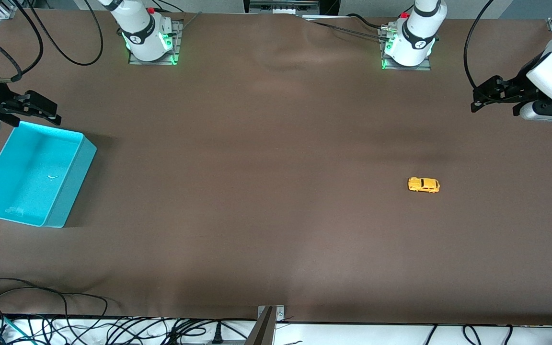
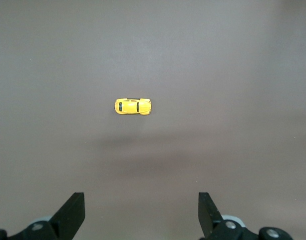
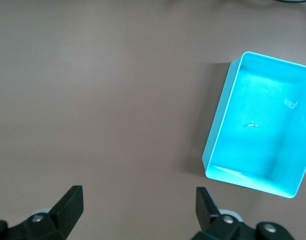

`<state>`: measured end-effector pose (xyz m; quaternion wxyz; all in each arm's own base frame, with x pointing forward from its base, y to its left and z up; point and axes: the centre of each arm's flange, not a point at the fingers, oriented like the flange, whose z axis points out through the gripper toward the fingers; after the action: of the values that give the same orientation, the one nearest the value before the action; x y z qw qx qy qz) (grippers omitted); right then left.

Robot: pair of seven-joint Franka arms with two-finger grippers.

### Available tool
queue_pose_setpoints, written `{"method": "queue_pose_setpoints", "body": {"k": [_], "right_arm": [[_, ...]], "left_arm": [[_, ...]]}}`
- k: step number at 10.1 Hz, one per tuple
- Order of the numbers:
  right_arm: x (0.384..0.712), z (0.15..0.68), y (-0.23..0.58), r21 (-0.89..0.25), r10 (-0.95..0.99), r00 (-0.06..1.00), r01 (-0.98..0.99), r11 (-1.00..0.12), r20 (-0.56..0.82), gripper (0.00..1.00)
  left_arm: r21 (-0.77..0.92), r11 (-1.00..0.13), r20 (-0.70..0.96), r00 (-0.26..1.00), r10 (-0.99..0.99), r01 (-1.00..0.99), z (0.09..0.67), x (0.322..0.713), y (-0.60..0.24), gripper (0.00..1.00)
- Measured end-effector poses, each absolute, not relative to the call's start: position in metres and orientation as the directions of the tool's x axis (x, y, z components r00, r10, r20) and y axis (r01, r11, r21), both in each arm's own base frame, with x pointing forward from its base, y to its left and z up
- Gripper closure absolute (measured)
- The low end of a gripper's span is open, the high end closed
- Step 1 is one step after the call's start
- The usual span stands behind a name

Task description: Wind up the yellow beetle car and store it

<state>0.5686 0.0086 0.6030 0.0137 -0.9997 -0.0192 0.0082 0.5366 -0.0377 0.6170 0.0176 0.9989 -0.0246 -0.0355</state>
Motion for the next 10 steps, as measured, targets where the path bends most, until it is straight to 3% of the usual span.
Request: {"method": "queue_pose_setpoints", "body": {"k": [10], "right_arm": [[0.57,0.597,0.008,-0.028,0.037,0.999,0.037,-0.999,-0.027,0.0]], "left_arm": [[0.034,-0.998,-0.074,0.996,-0.046,-0.043,0.621,0.514,-0.035,0.0]]}}
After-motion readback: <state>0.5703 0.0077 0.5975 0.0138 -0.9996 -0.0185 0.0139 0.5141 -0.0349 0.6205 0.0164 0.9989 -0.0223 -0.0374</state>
